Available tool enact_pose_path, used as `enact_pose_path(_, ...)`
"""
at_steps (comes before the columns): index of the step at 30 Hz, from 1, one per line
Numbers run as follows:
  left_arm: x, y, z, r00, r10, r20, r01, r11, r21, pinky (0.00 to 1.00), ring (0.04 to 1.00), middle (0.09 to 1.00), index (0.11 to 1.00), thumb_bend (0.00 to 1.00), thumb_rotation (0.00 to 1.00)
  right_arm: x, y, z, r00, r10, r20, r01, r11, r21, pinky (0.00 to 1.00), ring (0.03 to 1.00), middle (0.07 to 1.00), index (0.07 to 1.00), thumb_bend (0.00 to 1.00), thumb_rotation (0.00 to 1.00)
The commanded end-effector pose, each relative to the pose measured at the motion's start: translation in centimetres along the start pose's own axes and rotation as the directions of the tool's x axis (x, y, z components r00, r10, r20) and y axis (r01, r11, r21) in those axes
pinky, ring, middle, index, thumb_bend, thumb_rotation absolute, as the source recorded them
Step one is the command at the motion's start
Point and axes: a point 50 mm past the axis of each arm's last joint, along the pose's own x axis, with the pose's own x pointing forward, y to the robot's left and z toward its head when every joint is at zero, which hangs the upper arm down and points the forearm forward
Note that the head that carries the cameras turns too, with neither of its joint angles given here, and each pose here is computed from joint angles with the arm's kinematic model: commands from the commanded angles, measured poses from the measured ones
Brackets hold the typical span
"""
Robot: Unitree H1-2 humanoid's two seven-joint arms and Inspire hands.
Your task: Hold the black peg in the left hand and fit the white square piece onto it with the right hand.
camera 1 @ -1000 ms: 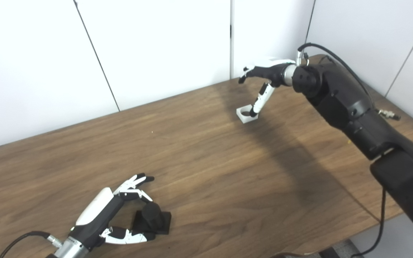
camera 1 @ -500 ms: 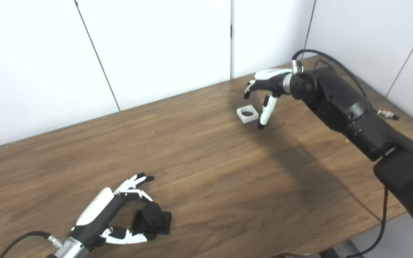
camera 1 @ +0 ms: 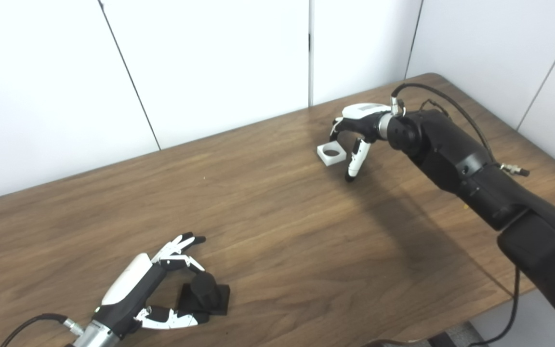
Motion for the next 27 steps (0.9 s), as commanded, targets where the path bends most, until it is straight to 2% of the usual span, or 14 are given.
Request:
enact_pose_path(1, -0.7, -0.8, -0.6, 0.997, -0.063, -0.052, 0.065, 0.997, 0.034, 0.99, 0.996, 0.937, 0.492, 0.52, 0.06, 0.3, -1.5, 0.5, 0.999, -0.035, 0.018, 0.035, 0.999, -0.015, 1.0, 0.99, 0.974, 0.846, 0.89, 0.28)
enact_pose_path(7, -0.9, -0.8, -0.7, 0.997, -0.061, -0.052, 0.063, 0.997, 0.038, 0.98, 0.994, 0.934, 0.492, 0.52, 0.06, 0.7, -0.9, 0.6, 0.998, -0.052, 0.029, 0.053, 0.998, -0.021, 1.0, 0.964, 0.95, 0.824, 0.86, 0.28)
enact_pose_path(23, -1.1, -0.8, -0.7, 0.997, -0.051, -0.05, 0.053, 0.998, 0.034, 0.99, 0.992, 0.937, 0.492, 0.52, 0.06, 1.7, 0.7, 0.8, 0.986, -0.15, 0.073, 0.153, 0.987, -0.039, 0.85, 0.876, 0.866, 0.664, 0.72, 0.22)
enact_pose_path(24, -1.1, -0.8, -0.7, 0.997, -0.05, -0.051, 0.052, 0.998, 0.036, 0.99, 0.99, 0.935, 0.492, 0.52, 0.06, 1.7, 0.8, 0.8, 0.984, -0.159, 0.078, 0.162, 0.986, -0.037, 0.85, 0.871, 0.855, 0.581, 0.62, 0.18)
enact_pose_path(25, -1.1, -0.8, -0.7, 0.997, -0.05, -0.052, 0.052, 0.998, 0.038, 0.99, 0.989, 0.935, 0.492, 0.52, 0.06, 1.7, 0.8, 0.8, 0.983, -0.165, 0.082, 0.168, 0.985, -0.036, 0.85, 0.867, 0.847, 0.538, 0.57, 0.16)
enact_pose_path(27, -1.1, -0.8, -0.8, 0.997, -0.05, -0.055, 0.053, 0.998, 0.044, 0.98, 0.987, 0.933, 0.492, 0.52, 0.06, 1.9, 1.0, 0.7, 0.979, -0.185, 0.087, 0.189, 0.981, -0.041, 0.83, 0.85, 0.823, 0.495, 0.52, 0.15)
